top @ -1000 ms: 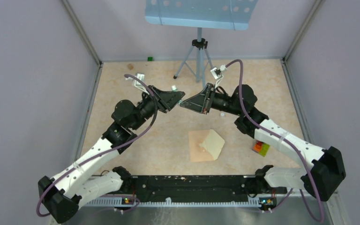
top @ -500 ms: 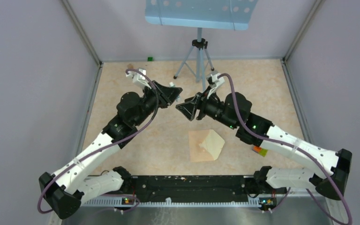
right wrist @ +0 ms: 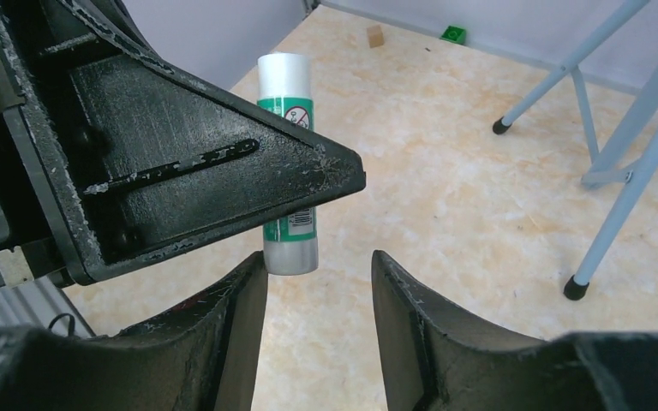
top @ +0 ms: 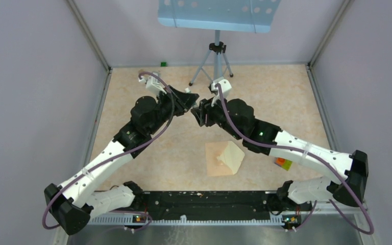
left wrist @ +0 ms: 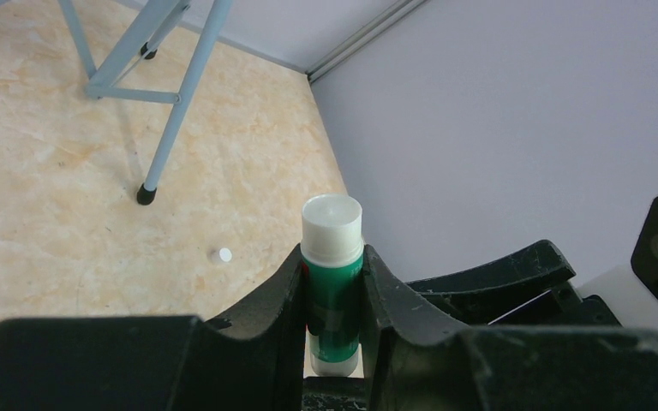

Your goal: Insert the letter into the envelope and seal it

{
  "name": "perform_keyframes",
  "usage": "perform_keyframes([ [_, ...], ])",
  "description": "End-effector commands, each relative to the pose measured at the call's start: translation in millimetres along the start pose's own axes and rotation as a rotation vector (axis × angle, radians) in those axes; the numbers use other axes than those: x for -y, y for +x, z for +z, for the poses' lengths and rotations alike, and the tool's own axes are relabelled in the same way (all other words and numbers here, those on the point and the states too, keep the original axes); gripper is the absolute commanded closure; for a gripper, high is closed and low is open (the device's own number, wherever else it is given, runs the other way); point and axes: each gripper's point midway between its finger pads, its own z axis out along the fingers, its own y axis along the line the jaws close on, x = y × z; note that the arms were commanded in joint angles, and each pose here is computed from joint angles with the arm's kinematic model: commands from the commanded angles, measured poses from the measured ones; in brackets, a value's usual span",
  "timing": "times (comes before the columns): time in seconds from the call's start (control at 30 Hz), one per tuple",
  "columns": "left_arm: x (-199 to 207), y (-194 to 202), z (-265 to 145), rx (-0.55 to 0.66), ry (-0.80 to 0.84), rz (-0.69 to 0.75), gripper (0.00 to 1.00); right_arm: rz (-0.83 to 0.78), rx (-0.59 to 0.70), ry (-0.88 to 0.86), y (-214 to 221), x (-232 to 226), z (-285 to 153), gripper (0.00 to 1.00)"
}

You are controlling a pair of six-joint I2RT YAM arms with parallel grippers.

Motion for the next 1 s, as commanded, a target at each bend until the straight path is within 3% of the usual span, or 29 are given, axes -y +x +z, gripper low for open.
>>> perform_keyframes([
  [0.0, 20.1, -18.2, -1.0, 0.046, 0.041, -0.013, 1.00, -0.017, 0.072, 0.009, -31.9, -8.4, 1.2, 0.54],
  [0.3, 26.6, -15.7, -6.3, 0.036, 0.088, 0.001, 1.00, 0.037, 0.052, -0.003, -32.3, -5.0, 2.7, 0.85],
  [0.4, 43.9, -16.5, -15.0, 0.038, 0.191, 0.043, 1.00, 0.142, 0.038, -0.144, -35.0, -7.9, -1.3, 0.91],
  [0.73, 87.1, -15.7, -60.9, 0.063, 0.487, 0.215, 1.00, 0.434, 0.049, -0.666, -63.4, -32.0, -39.6, 0.93],
  [0.9, 90.8, -15.3, -69.2, 0.063, 0.515, 0.232, 1.00, 0.520, 0.028, -0.801, -68.9, -41.6, -51.8, 0.92],
  [0.97, 88.0, -16.2, -69.2, 0.070, 0.500, 0.228, 1.00, 0.533, 0.026, -0.806, -70.7, -41.4, -52.9, 0.86],
])
